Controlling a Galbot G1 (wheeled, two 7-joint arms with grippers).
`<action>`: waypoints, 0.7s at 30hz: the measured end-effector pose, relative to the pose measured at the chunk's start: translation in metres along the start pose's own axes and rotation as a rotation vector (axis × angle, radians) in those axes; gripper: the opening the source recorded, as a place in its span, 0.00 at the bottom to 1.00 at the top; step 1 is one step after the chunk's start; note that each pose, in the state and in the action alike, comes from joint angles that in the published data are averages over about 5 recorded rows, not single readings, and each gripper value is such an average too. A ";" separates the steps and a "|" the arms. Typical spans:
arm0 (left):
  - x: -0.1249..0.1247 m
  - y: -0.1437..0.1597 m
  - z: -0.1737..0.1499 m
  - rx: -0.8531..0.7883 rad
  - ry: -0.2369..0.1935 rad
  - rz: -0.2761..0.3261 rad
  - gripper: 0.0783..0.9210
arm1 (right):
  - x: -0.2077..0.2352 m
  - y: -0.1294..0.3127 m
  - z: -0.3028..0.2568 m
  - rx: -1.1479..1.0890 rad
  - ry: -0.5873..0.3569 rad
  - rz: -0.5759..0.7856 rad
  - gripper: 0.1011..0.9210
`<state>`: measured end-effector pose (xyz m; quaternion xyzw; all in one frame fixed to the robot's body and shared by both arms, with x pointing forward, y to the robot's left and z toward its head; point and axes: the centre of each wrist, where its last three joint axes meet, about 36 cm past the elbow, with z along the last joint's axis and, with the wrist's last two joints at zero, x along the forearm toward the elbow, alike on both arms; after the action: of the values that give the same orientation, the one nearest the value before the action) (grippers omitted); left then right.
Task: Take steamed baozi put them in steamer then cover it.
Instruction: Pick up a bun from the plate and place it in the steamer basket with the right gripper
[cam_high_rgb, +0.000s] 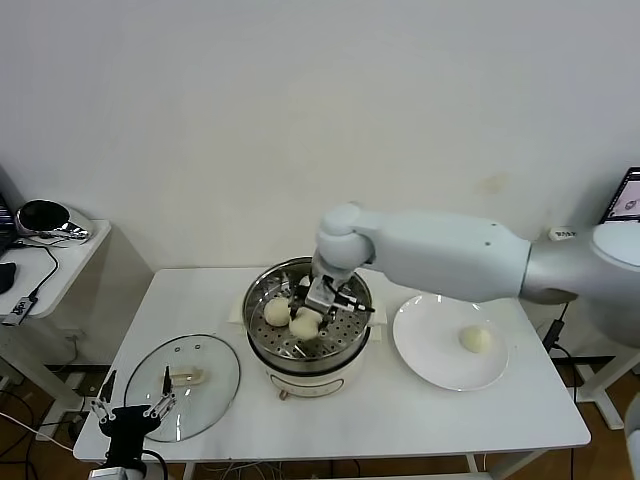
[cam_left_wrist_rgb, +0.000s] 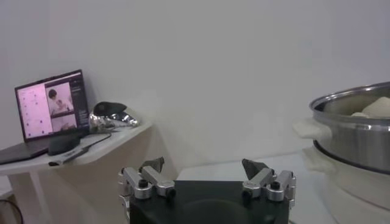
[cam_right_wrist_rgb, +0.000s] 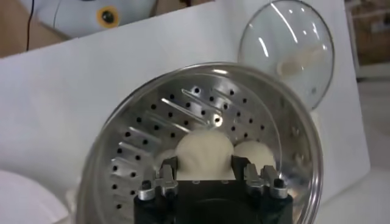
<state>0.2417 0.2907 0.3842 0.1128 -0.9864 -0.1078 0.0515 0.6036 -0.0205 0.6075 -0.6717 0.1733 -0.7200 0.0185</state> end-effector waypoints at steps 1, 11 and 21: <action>0.000 0.000 0.000 0.000 0.000 0.000 0.88 | -0.003 -0.001 -0.002 0.012 -0.002 -0.003 0.56; 0.000 -0.001 0.003 0.004 0.002 -0.001 0.88 | -0.018 -0.008 -0.012 0.062 -0.019 -0.028 0.59; 0.000 -0.001 0.003 0.003 -0.001 0.002 0.88 | 0.000 -0.005 -0.001 -0.037 -0.017 -0.050 0.87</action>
<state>0.2414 0.2900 0.3806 0.1119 -0.9867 -0.1065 0.0510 0.6041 -0.0153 0.6085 -0.6823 0.1692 -0.7112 -0.0104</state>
